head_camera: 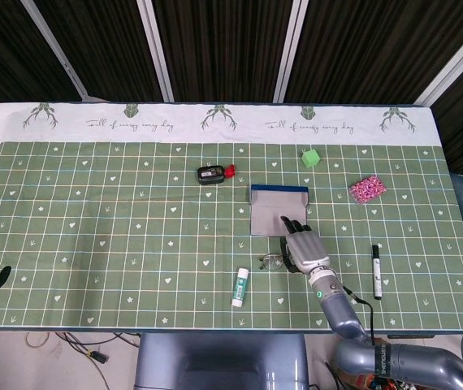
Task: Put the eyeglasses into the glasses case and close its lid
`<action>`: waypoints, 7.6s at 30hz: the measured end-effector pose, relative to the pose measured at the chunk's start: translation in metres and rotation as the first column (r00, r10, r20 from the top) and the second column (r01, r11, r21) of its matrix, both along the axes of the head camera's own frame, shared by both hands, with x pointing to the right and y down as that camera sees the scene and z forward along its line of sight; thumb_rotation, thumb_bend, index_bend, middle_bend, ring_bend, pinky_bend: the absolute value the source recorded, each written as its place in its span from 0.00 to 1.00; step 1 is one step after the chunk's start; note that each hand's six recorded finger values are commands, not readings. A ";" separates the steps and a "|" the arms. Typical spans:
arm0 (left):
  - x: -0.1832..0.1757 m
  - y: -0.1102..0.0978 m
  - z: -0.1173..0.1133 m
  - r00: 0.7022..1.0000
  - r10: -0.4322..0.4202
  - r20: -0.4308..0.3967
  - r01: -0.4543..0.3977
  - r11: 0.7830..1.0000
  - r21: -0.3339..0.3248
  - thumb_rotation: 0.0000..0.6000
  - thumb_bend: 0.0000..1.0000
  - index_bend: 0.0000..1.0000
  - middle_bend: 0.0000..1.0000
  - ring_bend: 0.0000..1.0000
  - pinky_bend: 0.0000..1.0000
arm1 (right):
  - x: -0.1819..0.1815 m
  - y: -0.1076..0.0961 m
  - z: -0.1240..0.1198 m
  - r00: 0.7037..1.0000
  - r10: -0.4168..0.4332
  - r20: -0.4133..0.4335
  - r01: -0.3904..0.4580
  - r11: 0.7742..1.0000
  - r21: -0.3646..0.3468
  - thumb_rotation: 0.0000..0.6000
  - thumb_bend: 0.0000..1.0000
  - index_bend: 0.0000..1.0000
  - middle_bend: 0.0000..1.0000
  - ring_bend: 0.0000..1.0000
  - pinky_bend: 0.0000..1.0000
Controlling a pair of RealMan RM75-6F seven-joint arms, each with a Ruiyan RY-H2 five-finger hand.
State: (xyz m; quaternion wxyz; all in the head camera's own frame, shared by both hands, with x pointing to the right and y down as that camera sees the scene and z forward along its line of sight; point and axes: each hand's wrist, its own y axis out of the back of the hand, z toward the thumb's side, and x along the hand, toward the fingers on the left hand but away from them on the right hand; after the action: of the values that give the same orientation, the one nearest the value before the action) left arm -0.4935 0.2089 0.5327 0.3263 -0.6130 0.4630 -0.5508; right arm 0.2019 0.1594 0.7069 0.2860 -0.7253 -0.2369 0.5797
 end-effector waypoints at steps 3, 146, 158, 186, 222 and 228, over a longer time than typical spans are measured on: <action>0.000 0.000 0.000 1.000 0.000 0.000 0.000 1.000 0.000 1.00 0.27 0.15 0.00 0.00 0.00 | 0.000 -0.004 -0.002 1.000 0.001 0.003 -0.001 1.000 0.007 1.00 0.51 0.61 0.04 0.11 0.21; -0.004 -0.003 -0.003 1.000 -0.025 -0.008 0.025 1.000 0.013 1.00 0.27 0.15 0.00 0.00 0.00 | -0.021 -0.130 0.051 0.987 0.108 -0.123 -0.108 0.994 0.012 1.00 0.43 0.32 0.04 0.08 0.16; -0.004 -0.003 -0.002 1.000 -0.030 -0.006 0.030 0.999 0.013 1.00 0.27 0.15 0.00 0.00 0.00 | -0.029 -0.120 0.027 0.995 0.082 -0.057 -0.078 0.995 0.061 1.00 0.40 0.19 0.05 0.08 0.16; -0.004 -0.001 -0.002 0.999 -0.036 0.002 0.036 0.999 0.007 1.00 0.27 0.15 0.00 0.00 0.00 | -0.005 -0.056 0.001 0.992 -0.036 -0.122 0.042 0.998 0.046 1.00 0.41 0.14 0.72 0.73 0.71; -0.005 -0.002 -0.002 0.999 -0.041 0.001 0.041 0.999 0.007 1.00 0.27 0.15 0.00 0.00 0.00 | -0.001 -0.056 0.027 0.975 -0.021 -0.219 0.020 1.000 -0.008 1.00 0.51 0.13 0.77 0.79 0.73; -0.005 -0.001 -0.002 0.999 -0.041 0.000 0.041 0.999 0.007 1.00 0.27 0.15 0.00 0.00 0.00 | -0.004 -0.055 0.025 0.977 -0.026 -0.210 0.026 1.000 -0.006 1.00 0.51 0.13 0.77 0.79 0.73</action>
State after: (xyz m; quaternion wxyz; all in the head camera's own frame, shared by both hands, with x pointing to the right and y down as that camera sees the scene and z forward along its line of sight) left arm -0.4984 0.2074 0.5306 0.3173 -0.6022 0.4771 -0.5558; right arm 0.1974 0.1049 0.7321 0.3159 -0.6634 -0.1949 0.6496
